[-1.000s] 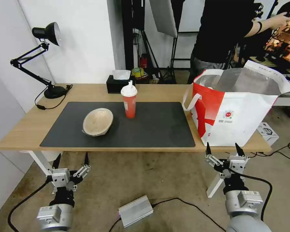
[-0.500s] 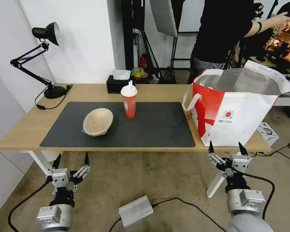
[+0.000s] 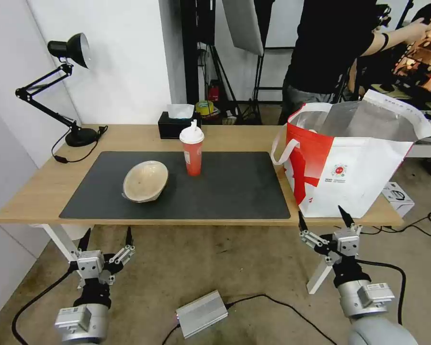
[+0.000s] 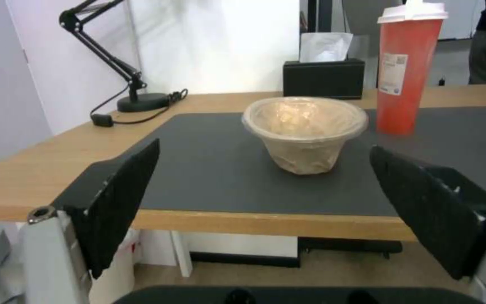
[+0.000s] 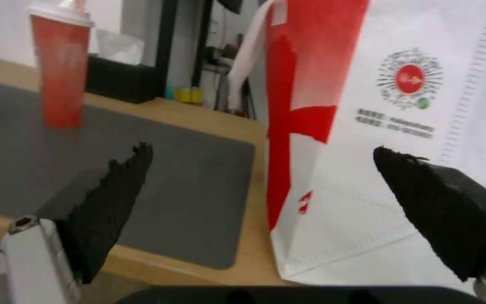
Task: Pick up the trash from the table and place it into the takeout bag.
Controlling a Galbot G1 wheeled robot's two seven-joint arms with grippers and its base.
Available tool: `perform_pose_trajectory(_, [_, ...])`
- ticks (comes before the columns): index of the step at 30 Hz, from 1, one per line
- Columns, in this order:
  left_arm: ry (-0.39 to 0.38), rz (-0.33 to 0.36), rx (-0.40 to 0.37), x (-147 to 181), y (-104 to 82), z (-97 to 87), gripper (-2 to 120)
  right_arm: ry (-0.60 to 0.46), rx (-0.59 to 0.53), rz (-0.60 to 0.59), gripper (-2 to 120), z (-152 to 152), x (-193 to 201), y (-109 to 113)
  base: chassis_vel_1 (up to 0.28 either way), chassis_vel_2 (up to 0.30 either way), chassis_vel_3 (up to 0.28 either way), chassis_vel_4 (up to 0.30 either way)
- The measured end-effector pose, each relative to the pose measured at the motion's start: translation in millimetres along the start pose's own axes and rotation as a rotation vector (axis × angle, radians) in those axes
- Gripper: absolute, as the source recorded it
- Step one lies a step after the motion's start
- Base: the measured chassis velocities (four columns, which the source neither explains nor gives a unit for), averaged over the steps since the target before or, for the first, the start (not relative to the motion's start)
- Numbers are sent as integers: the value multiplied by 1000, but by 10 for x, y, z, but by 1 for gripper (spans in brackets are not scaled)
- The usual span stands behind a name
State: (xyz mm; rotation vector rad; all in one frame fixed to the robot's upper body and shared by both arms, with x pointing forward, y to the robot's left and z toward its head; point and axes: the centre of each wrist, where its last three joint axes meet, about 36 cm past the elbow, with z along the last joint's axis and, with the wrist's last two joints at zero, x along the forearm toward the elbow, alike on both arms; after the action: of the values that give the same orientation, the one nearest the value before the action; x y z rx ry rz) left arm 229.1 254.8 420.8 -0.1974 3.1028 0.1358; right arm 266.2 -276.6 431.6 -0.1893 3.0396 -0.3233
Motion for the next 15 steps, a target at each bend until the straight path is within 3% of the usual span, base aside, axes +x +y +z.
perform_pose_trajectory(15, [0, 2, 2, -7, -7, 18, 100, 18, 13, -25, 100, 17, 62, 35, 0, 0, 0, 0])
